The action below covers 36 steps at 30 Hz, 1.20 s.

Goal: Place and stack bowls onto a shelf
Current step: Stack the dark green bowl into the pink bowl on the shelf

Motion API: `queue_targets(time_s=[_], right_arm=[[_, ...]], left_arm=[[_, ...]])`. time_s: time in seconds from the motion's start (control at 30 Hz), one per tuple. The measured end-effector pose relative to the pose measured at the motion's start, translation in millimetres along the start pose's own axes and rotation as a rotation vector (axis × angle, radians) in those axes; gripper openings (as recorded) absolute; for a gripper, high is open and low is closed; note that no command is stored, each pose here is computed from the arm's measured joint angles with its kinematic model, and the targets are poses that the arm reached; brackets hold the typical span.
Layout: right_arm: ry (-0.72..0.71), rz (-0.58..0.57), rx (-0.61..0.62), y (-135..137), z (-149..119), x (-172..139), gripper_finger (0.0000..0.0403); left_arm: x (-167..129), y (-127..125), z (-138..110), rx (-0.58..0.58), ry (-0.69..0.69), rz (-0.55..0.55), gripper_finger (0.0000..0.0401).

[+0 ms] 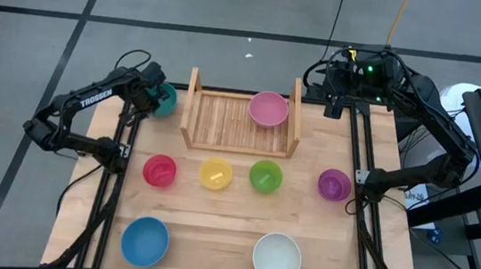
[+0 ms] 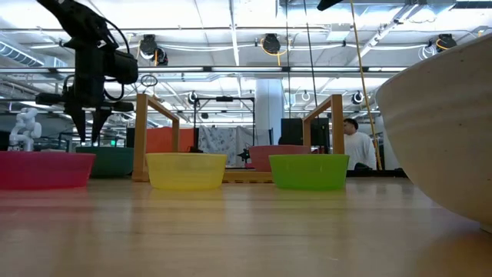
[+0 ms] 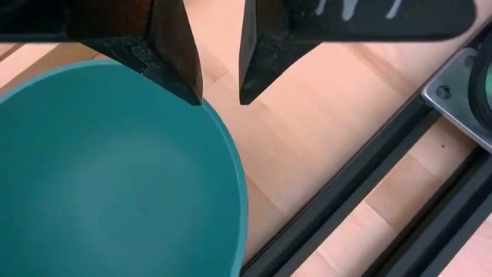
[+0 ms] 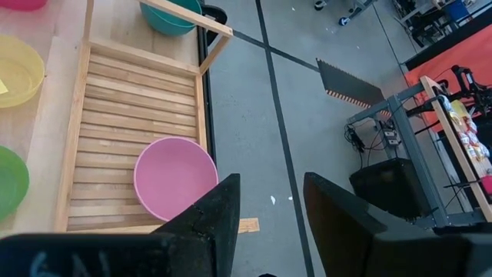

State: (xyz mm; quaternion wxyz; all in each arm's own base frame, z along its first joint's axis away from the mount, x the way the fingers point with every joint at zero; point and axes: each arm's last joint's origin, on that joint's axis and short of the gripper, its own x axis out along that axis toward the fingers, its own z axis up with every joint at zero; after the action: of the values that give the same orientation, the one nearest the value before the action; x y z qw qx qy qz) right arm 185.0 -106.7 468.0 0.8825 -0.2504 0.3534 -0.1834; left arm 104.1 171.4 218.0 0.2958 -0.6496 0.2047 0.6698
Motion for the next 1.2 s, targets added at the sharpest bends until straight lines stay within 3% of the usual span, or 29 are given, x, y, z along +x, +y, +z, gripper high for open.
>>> queue_targets(time_s=[0.3, 0.57, 0.8, 0.93, 1.1, 1.2], right_arm=[[0.000, 0.000, -0.030, 0.0, 0.0, 0.0, 0.0139], [0.000, 0.000, -0.073, 0.0, 0.0, 0.0, 0.0139], [0.000, 0.000, -0.100, 0.1, 0.0, 0.0, 0.0139], [0.000, 0.000, -0.100, 0.0, 0.0, 0.2, 0.0139], [0.000, 0.000, -0.099, 0.0, 0.1, 0.1, 0.0139], [0.000, 0.001, -0.099, 0.1, 0.1, 0.2, 0.0139]], left_arm=[[1.2, 0.7, -0.2, -0.026, 0.000, 0.004, 0.0093], [25.9, 17.2, -4.5, -0.050, 0.012, 0.086, 0.0093], [29.3, 15.5, -10.9, 0.046, 0.114, 0.028, 0.0093], [13.1, 15.4, -12.5, 0.092, 0.152, -0.072, 0.0093], [-11.9, 22.7, -8.6, 0.002, 0.011, -0.180, 0.0093], [-16.2, 25.7, -8.7, -0.022, 0.000, -0.203, 0.0093]])
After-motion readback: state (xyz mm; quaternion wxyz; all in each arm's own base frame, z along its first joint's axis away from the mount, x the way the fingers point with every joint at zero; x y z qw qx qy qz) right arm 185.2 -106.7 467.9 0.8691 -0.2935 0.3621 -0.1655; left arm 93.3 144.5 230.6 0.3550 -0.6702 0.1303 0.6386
